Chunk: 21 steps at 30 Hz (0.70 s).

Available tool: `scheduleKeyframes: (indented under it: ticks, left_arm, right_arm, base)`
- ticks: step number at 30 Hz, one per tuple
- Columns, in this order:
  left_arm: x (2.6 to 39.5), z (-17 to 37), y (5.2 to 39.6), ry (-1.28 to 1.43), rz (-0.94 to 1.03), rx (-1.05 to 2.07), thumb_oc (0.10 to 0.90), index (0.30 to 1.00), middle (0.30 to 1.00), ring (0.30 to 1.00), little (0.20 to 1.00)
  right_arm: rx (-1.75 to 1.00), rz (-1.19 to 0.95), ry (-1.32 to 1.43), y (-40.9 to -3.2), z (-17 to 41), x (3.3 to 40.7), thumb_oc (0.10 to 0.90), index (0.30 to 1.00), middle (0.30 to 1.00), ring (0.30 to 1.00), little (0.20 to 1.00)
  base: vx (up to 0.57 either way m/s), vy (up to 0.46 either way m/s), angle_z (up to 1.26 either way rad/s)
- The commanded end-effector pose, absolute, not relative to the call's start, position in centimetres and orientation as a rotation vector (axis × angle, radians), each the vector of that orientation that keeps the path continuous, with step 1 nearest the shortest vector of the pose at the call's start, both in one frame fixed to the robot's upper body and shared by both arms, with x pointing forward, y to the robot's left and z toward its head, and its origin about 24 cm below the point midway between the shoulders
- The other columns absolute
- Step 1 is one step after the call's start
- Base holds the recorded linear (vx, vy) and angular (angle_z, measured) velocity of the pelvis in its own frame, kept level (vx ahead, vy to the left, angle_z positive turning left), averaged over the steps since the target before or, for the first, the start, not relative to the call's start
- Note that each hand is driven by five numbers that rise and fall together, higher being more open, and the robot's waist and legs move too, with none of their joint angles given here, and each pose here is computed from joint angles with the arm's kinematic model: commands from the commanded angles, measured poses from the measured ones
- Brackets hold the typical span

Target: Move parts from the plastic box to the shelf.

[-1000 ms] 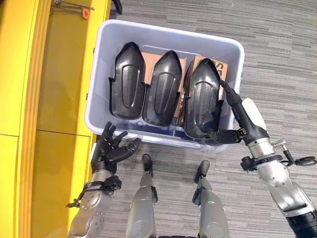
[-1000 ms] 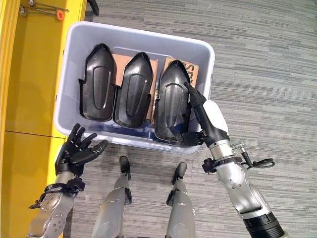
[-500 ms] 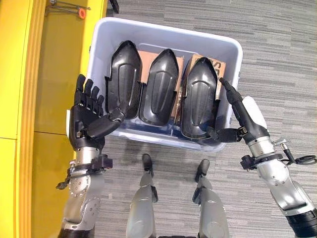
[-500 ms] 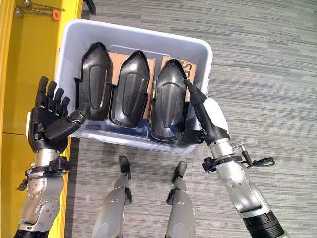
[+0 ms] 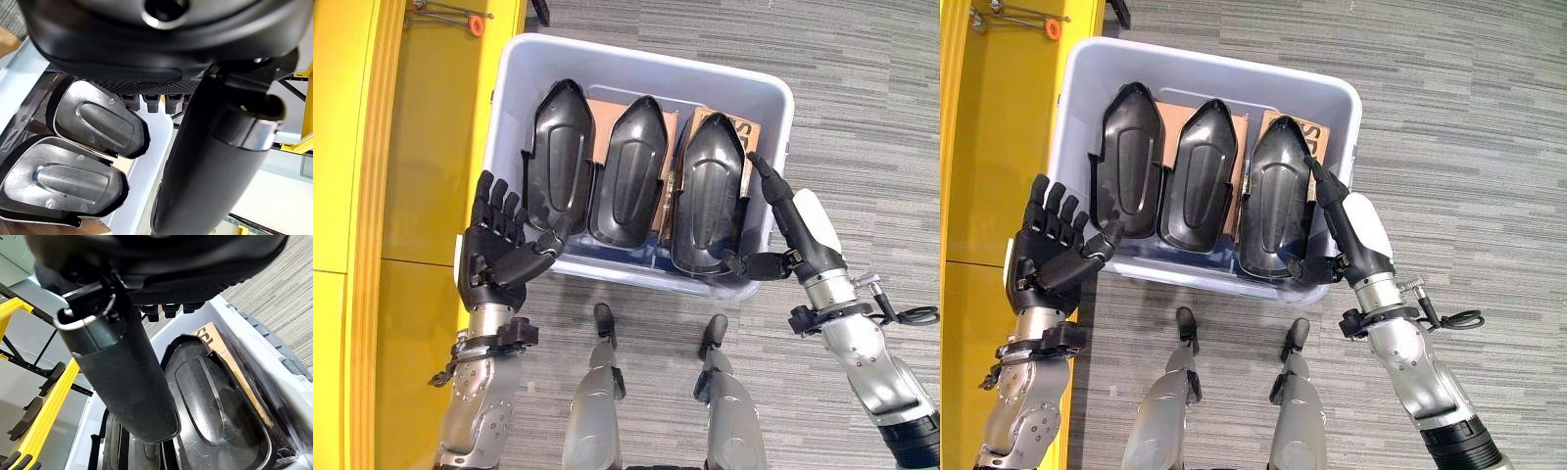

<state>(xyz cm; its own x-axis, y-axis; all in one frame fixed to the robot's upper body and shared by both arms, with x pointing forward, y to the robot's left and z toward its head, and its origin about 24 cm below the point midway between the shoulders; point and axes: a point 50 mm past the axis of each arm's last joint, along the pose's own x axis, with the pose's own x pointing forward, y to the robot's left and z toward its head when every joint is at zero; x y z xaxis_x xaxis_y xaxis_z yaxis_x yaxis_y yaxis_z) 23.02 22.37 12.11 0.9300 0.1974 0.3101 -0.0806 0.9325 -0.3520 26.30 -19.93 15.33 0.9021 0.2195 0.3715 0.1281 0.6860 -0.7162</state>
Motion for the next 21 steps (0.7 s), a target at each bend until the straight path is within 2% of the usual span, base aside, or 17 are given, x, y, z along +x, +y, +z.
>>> scheduleKeyframes:
  ticks: [1, 13, 21]
  left_arm:
    - [21.8, 17.0, 22.7, -0.617, 0.106, -0.311, 0.900, 1.000, 1.000, 1.000, 1.000]
    - [22.5, 18.7, 22.4, -0.702, 0.120, -0.265, 0.900, 1.000, 1.000, 1.000, 1.000]
    - [23.3, 18.9, 21.1, -0.703, 0.093, -0.310, 0.900, 1.000, 1.000, 1.000, 1.000]
  right_arm:
    - [-0.788, 0.023, -0.812, -17.8, 21.2, 24.7, 0.900, 1.000, 1.000, 1.000, 1.000]
    - [-0.757, 0.093, -0.766, -16.7, 20.3, 25.8, 0.900, 1.000, 1.000, 1.000, 1.000]
    - [-0.697, 0.123, -0.669, -15.1, 18.4, 27.5, 0.900, 1.000, 1.000, 1.000, 1.000]
  base:
    - [0.00, 0.000, 0.00]
    - [0.00, 0.000, 0.00]
    - [0.01, 0.003, 0.00]
